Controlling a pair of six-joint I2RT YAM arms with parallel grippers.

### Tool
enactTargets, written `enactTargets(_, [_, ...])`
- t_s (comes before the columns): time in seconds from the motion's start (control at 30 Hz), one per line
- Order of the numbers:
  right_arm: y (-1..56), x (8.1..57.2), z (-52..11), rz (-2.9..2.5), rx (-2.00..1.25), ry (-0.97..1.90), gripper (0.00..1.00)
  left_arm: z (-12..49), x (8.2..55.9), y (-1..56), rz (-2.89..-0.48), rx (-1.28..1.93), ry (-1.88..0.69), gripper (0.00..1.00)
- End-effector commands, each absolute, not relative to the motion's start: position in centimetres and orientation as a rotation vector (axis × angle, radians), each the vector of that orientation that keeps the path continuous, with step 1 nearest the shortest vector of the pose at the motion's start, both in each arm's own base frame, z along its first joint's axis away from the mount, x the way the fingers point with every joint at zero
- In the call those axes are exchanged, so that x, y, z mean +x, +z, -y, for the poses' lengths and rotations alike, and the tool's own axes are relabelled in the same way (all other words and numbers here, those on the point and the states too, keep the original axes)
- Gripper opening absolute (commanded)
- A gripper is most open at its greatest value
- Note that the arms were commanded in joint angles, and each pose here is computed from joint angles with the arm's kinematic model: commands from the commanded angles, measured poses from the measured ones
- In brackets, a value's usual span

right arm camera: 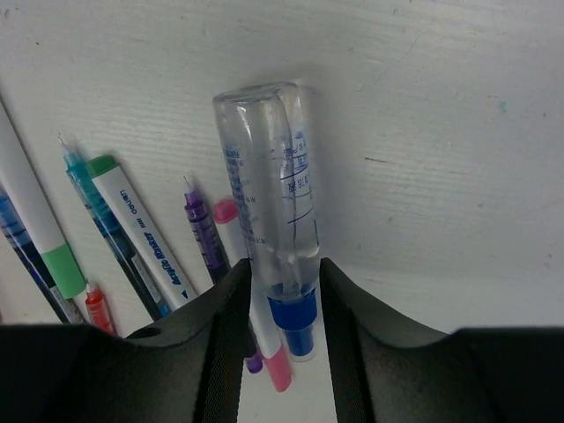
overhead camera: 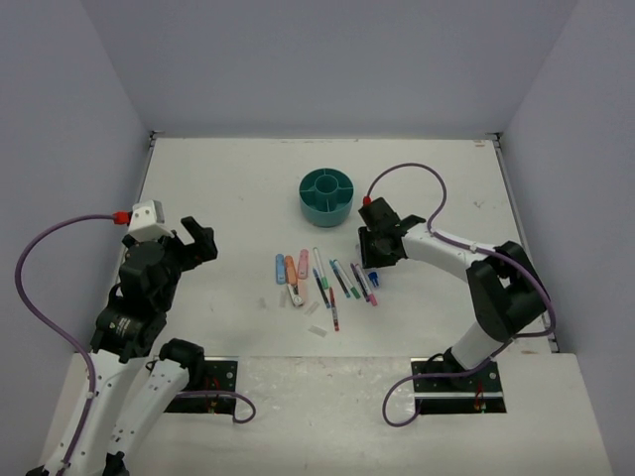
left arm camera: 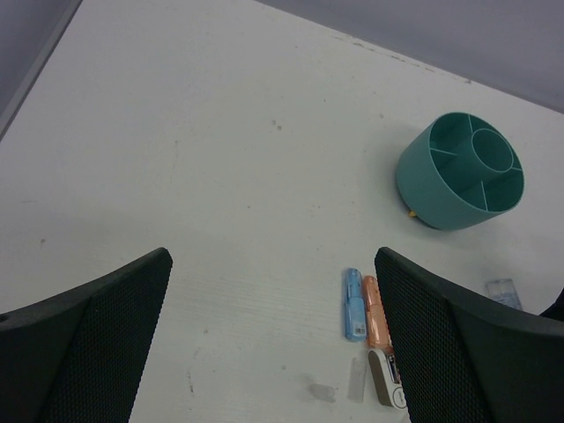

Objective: Sort the stationery into containers
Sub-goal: Pick up the stationery from the center of the board.

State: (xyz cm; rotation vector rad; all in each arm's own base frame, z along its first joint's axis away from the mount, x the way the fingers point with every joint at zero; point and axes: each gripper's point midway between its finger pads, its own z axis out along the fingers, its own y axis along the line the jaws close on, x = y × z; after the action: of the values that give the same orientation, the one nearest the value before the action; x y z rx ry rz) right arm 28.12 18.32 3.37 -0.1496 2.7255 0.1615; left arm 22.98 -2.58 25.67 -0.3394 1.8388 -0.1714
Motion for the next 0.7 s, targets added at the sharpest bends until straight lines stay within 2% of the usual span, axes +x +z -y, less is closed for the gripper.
enactTargets(0.0, [3.7,30.8,-18.8,-2.654,-0.162,0.127,0.4,3.2,23.5,26.2,-1.82,-0.294,-0.187,1.0])
enactTargets(0.43, [1.8,32.8,-18.5,-2.681,-0.219,-0.009,0.34,3.4,23.5,26.0,-1.828,-0.282,-0.192,1.0])
enactTargets(0.53, [1.9,33.3,-18.9,-2.688,-0.249,-0.01,0.36,3.6,23.6,26.0,-1.832,-0.278,-0.196,1.0])
enactTargets(0.57, [1.6,33.3,-19.0,-2.702,-0.257,-0.017,0.41,3.7,23.7,25.9,-1.838,-0.274,-0.198,1.0])
enactTargets(0.67, [0.4,33.1,-19.1,-2.76,-0.287,-0.039,0.43,3.9,23.8,25.6,-1.856,-0.263,-0.197,1.0])
